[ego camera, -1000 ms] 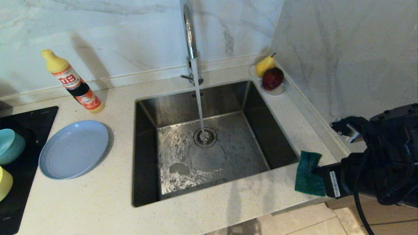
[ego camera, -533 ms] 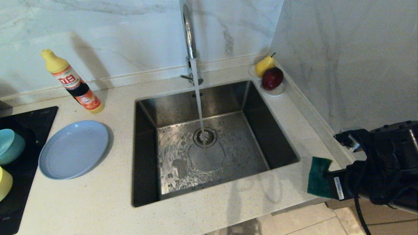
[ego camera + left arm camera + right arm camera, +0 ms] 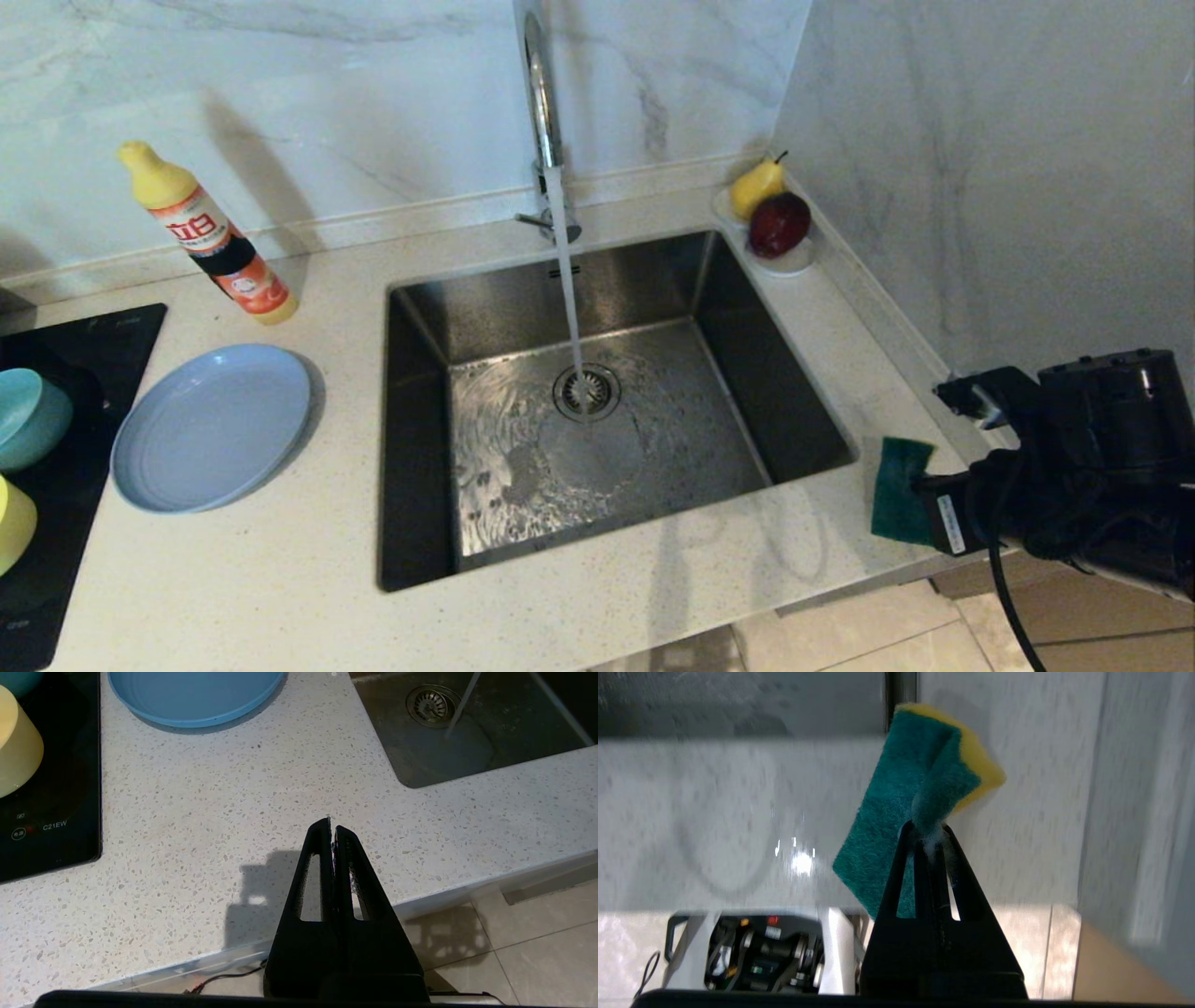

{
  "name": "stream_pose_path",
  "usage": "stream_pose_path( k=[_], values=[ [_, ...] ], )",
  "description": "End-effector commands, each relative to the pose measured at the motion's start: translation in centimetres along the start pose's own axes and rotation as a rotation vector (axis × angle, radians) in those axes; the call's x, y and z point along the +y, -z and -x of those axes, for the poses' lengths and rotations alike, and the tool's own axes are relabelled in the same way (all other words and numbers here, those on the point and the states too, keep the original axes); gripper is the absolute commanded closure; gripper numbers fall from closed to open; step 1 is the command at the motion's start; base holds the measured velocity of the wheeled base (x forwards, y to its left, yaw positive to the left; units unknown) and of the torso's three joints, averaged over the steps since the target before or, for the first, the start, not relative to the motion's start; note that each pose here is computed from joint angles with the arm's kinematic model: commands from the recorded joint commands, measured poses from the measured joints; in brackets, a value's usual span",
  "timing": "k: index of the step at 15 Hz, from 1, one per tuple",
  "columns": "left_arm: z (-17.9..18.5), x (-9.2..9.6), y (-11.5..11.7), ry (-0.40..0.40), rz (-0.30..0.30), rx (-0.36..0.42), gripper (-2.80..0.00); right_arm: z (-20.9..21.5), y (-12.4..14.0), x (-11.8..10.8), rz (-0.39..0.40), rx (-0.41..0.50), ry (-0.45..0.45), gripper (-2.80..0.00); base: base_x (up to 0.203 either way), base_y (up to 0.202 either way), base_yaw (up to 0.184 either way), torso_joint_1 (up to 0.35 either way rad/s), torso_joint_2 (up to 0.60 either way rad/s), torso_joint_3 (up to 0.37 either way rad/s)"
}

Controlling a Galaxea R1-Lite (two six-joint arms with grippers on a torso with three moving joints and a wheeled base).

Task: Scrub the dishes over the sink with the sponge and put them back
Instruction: Put down the sponge

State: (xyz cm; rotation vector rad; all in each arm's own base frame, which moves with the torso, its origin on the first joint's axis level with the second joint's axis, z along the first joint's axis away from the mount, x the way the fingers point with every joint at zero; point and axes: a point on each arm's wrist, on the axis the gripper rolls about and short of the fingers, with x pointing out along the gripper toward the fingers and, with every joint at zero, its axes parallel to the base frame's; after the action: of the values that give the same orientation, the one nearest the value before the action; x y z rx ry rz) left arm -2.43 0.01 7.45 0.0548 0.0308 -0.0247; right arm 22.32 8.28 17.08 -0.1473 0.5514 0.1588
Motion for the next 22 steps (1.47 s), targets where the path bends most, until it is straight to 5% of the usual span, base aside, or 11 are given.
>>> stream_pose_path(
  k=[1, 9, 22],
  values=[
    [0.0, 0.0, 0.0, 0.001, 0.000, 0.004, 0.00, -1.1, -0.1, -0.4, 0.021, -0.005, 0.010, 0.00, 0.000, 0.000, 0.000, 0.000, 0.00, 0.000],
    [0.0, 0.0, 0.0, 0.001, 0.000, 0.004, 0.00, -2.4, -0.9, -1.9, 0.085, -0.094, 0.045, 0.00, 0.000, 0.000, 0.000, 0.000, 0.00, 0.000],
    [0.0, 0.0, 0.0, 0.000, 0.000, 0.004, 0.00, -4.1, -1.4, -1.7, 0.344, -0.078, 0.052, 0.00, 0.000, 0.000, 0.000, 0.000, 0.00, 0.000]
  ],
)
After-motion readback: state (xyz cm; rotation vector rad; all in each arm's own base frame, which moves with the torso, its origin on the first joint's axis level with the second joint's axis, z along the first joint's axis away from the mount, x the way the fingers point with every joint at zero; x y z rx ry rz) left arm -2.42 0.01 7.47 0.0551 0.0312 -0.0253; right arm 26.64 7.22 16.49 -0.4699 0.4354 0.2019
